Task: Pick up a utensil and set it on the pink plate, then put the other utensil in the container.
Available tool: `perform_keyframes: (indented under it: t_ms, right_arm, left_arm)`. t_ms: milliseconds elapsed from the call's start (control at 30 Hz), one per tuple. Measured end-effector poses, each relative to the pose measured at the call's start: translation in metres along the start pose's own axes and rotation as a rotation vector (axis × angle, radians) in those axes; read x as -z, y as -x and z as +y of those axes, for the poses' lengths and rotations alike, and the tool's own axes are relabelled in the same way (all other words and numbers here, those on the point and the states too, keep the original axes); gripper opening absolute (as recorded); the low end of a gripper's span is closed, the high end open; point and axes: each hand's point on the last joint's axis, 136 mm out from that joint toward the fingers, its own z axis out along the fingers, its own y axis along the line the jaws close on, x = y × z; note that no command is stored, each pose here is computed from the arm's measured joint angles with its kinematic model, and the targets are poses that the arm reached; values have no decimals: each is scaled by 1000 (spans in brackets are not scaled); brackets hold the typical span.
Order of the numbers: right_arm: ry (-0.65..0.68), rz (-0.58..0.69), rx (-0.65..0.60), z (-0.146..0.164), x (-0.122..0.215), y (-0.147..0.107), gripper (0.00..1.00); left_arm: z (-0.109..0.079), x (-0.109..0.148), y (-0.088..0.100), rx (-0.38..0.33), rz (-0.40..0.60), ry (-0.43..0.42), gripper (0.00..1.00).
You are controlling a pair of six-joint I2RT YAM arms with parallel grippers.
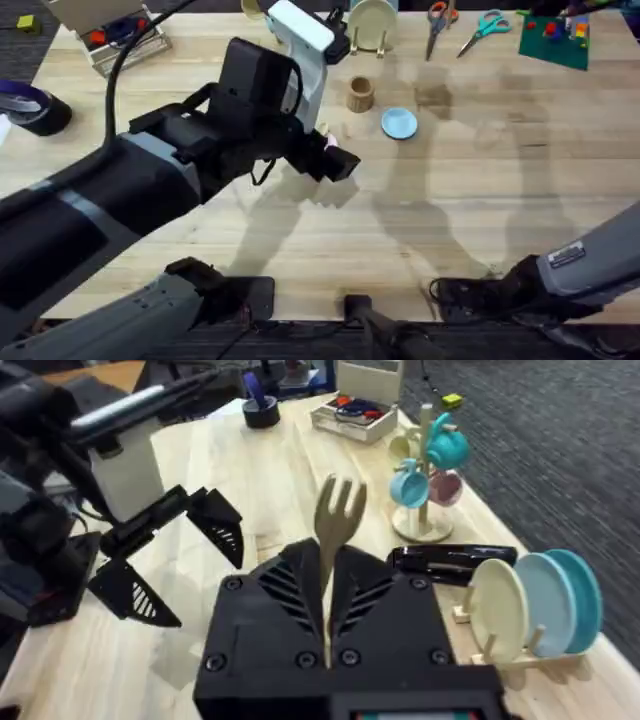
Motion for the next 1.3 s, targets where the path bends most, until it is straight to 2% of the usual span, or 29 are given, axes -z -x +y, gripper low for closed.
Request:
perform_keyframes:
  t_ms: [300, 500, 933, 1067, 1300]
  right_arm:
    - [30, 1, -1, 10, -9, -36, 29]
    - [41, -25, 23, 11, -12, -46, 29]
    - [126, -46, 266, 15, -49, -43, 31]
    - [137, -48, 246, 9, -54, -57, 31]
    - [144, -40, 143, -6, -60, -98, 31]
  left_arm:
    - [0, 0, 0, 0, 0, 0, 993]
    - [0, 0, 0, 0, 0, 0, 993]
    - [0, 0, 0, 0, 0, 0, 993]
    - [0, 0, 0, 0, 0, 0, 993]
    - [0, 0, 0, 0, 0, 0, 993]
